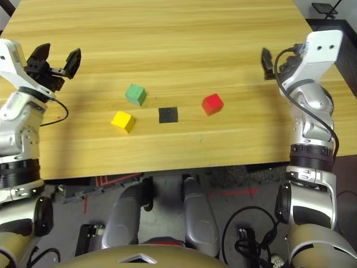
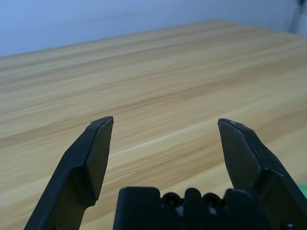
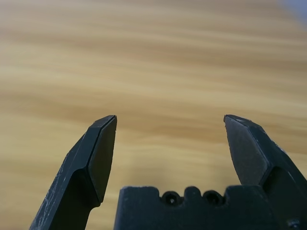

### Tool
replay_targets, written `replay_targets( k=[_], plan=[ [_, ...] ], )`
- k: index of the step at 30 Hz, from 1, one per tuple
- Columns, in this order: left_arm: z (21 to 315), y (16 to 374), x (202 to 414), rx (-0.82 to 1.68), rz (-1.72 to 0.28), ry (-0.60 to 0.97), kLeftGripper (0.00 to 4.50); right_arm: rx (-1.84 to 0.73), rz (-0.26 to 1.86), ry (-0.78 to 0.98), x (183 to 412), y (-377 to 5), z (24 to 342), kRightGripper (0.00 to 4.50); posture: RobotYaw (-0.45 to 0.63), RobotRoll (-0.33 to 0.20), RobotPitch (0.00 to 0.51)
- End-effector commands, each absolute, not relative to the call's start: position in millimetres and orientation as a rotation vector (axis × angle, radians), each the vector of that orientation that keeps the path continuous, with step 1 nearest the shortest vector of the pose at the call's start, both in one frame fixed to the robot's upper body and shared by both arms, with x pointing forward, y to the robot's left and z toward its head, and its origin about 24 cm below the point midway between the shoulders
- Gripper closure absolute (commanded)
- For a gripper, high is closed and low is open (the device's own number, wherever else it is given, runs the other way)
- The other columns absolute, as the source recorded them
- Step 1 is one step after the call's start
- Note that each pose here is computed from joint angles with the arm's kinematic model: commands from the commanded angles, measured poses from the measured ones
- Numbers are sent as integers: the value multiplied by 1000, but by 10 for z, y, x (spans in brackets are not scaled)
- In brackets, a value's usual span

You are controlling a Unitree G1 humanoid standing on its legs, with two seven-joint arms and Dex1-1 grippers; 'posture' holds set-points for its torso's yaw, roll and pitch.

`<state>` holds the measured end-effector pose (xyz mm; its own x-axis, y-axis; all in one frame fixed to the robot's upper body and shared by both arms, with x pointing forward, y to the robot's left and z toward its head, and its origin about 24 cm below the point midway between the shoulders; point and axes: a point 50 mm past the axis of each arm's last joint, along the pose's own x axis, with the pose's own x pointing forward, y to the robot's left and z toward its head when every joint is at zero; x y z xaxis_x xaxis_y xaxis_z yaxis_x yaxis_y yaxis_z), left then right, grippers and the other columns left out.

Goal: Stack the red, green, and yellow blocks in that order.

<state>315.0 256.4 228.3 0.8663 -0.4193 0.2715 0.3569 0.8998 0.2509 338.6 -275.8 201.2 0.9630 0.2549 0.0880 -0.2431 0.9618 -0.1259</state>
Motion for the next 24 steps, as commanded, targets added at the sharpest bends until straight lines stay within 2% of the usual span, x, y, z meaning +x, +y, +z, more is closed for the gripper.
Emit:
replay_targets(
  k=[1,9,15,20,24],
  plan=[
    [2199,2498,3176,252,-586,-264,60,-134,395,-65,3343,-2645,2118,0,230,-10,254],
    [2176,2360,3229,298,-916,-159,60,-187,673,11,3217,-2471,2430,0,202,-15,254],
    [2105,2186,3271,334,-1051,-132,60,-310,922,121,3059,-2346,2579,0,184,-25,254],
    [2101,2157,3296,345,-1085,-131,60,-347,937,244,3027,-2298,2537,0,174,-33,259],
    [2090,2135,3330,345,-1089,-138,60,-358,866,359,3023,-2150,2404,0,169,-37,262]
  ],
)
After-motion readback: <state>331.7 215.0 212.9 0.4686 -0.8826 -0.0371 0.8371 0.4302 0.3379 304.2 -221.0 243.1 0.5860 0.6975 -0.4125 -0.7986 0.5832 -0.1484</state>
